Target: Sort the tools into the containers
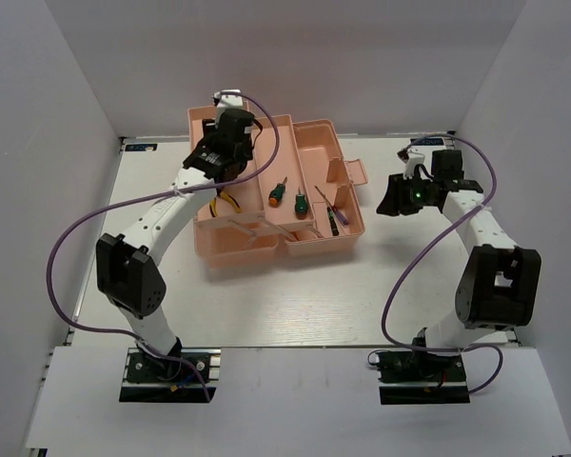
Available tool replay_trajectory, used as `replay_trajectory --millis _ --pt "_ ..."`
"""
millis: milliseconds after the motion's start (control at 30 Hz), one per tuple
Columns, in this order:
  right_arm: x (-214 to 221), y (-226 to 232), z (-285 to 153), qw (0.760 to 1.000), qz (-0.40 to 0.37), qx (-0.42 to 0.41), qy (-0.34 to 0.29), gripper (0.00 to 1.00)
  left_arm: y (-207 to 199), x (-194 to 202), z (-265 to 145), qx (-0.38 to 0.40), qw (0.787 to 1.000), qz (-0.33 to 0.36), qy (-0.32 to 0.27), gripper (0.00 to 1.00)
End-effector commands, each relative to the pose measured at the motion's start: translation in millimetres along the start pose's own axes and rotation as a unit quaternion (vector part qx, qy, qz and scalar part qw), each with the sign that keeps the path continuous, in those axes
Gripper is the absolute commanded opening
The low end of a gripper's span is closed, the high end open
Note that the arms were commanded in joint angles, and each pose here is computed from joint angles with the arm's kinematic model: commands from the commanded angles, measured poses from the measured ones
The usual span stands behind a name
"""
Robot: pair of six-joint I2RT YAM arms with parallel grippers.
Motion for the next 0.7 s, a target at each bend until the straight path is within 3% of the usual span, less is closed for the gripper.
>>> replay_trajectory --millis 0,133,167,267,300,400,467,533,567,667 --pt "-28 1 -3 1.000 -0.002 0.010 -0.020 0.47 20 -60 -37 0.033 0.994 -0.064 -0.081 0.68" --pt "-46 7 2 0.999 0.014 -0.025 -0.017 0.47 59 -89 -74 0.012 0.988 -0.089 -0.126 0.64" --pt "-50 9 3 0.999 0.019 -0.032 -0.012 0.47 70 -84 -77 -0.013 0.988 -0.092 -0.125 0.49" --pt "-57 12 9 0.998 0.032 -0.054 -0.011 0.47 111 -58 -79 -0.064 0.986 -0.115 -0.107 0.17" --pt "-57 12 11 0.998 0.035 -0.058 -0.009 0.47 133 -47 -68 -0.090 0.983 -0.130 -0.088 0.15" --pt "-61 27 25 0.997 0.019 -0.077 0.004 0.47 155 -11 -45 -0.090 0.976 -0.196 -0.015 0.19" --pt "-60 26 31 0.997 0.020 -0.075 0.012 0.47 160 11 -31 -0.073 0.969 -0.233 0.022 0.33" --pt "-64 29 33 0.997 0.012 -0.077 0.015 0.47 172 27 -18 -0.052 0.956 -0.286 0.030 0.39" --pt "-64 29 33 0.997 0.010 -0.075 0.016 0.47 176 30 -15 -0.041 0.952 -0.301 0.034 0.47" --pt "-66 28 37 0.997 0.007 -0.068 0.022 0.47 180 54 15 -0.008 0.937 -0.337 0.096 0.51"
Point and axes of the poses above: each gripper's point midway between its finger pads, its own z axis out along the fingers, its own y axis along the line the jaws close on, x = y × z, the point moved 10 cm from there along -z, back along the fingers, and after that the axes turned 7 degrees about z, right-handed, at the moved point
